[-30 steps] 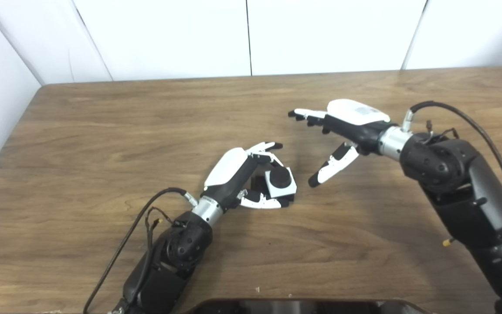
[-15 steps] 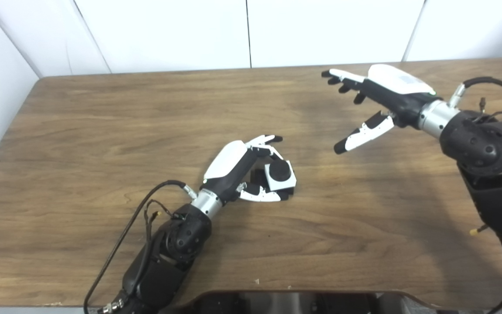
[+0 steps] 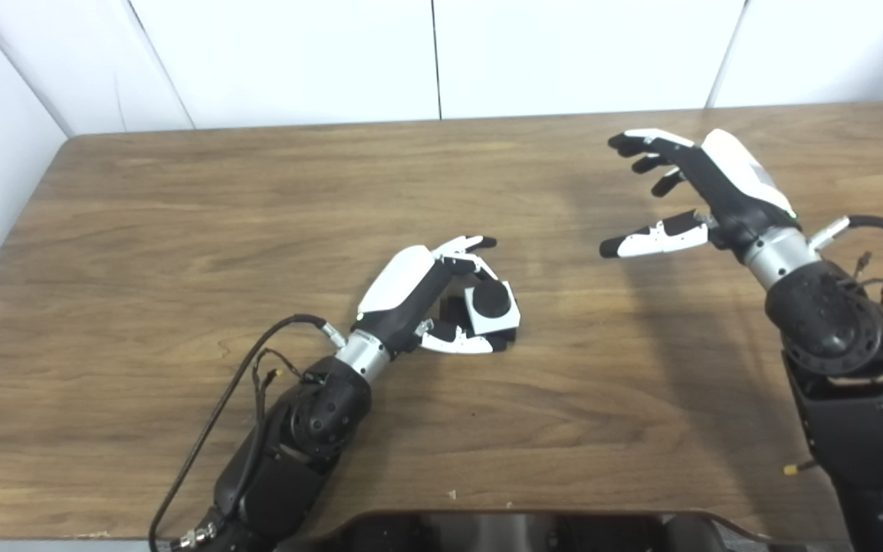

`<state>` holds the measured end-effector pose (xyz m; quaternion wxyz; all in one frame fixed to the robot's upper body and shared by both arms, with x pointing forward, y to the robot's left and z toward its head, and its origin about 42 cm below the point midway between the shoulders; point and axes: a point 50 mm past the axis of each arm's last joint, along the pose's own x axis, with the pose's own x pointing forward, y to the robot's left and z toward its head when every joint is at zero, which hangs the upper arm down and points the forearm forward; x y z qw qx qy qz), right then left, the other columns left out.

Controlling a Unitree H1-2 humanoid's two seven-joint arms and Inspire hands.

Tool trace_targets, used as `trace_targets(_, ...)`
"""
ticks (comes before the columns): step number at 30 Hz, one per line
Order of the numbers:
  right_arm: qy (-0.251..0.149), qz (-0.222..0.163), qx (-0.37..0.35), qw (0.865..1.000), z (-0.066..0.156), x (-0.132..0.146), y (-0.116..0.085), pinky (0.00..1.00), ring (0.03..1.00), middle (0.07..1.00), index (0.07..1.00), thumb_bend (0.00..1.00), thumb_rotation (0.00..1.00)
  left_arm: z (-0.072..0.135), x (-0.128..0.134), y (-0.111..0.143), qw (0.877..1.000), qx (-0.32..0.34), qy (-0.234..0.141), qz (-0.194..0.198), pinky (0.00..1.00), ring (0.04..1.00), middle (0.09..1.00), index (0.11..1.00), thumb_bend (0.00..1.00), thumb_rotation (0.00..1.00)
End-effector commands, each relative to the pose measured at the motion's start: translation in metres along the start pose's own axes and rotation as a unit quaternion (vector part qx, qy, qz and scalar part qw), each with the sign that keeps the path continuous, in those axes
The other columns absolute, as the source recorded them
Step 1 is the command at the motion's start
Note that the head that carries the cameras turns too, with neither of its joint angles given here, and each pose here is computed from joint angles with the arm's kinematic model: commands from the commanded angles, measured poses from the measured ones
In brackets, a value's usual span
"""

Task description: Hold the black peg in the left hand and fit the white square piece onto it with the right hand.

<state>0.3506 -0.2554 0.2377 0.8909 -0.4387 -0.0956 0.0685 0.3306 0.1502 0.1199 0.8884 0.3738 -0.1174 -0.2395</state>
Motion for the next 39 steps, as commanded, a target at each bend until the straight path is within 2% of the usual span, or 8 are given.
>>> trace_targets(1, -0.015, -0.046, 0.006, 0.999, 0.009, -0.002, -0.008, 0.61, 0.768, 0.811, 0.807, 0.79, 0.25, -0.027, -0.018, -0.019, 0.996, 0.017, 0.061, -0.063, 0.86, 0.923, 0.904, 0.494, 0.52, 0.08)
trace_targets(7, 0.022, -0.075, 0.050, 0.996, -0.002, -0.015, 0.012, 0.62, 0.759, 0.809, 0.803, 0.78, 0.24, -0.028, -0.017, -0.020, 0.995, 0.032, 0.082, -0.035, 0.87, 0.905, 0.885, 0.494, 0.52, 0.08)
trace_targets(17, 0.046, -0.118, 0.104, 0.986, 0.001, -0.031, 0.046, 0.58, 0.729, 0.785, 0.768, 0.75, 0.25, -0.021, -0.015, -0.032, 0.985, 0.028, 0.147, 0.087, 0.84, 0.900, 0.890, 0.497, 0.52, 0.07)
trace_targets(24, 0.050, -0.131, 0.126, 0.982, 0.004, -0.036, 0.057, 0.62, 0.747, 0.790, 0.759, 0.74, 0.25, -0.013, -0.006, -0.039, 0.972, -0.006, 0.188, 0.137, 0.68, 0.851, 0.889, 0.498, 0.52, 0.07)
trace_targets(27, 0.049, -0.130, 0.127, 0.982, 0.005, -0.038, 0.060, 0.64, 0.752, 0.793, 0.760, 0.73, 0.24, -0.011, -0.001, -0.042, 0.969, -0.011, 0.196, 0.148, 0.65, 0.825, 0.885, 0.672, 0.69, 0.18)
trace_targets(33, 0.050, -0.129, 0.126, 0.982, 0.006, -0.041, 0.064, 0.62, 0.733, 0.789, 0.758, 0.73, 0.27, -0.007, 0.005, -0.046, 0.963, -0.047, 0.206, 0.169, 0.67, 0.852, 0.925, 0.936, 0.78, 0.29)
trace_targets(35, 0.051, -0.132, 0.132, 0.981, 0.007, -0.042, 0.067, 0.62, 0.730, 0.784, 0.753, 0.74, 0.25, -0.004, 0.006, -0.047, 0.960, -0.069, 0.211, 0.171, 0.70, 0.880, 0.952, 0.987, 0.79, 0.31)
trace_targets(39, 0.054, -0.134, 0.139, 0.980, 0.011, -0.043, 0.072, 0.62, 0.725, 0.768, 0.744, 0.75, 0.23, 0.000, 0.006, -0.046, 0.958, -0.109, 0.201, 0.174, 0.74, 0.919, 0.979, 1.000, 0.82, 0.33)
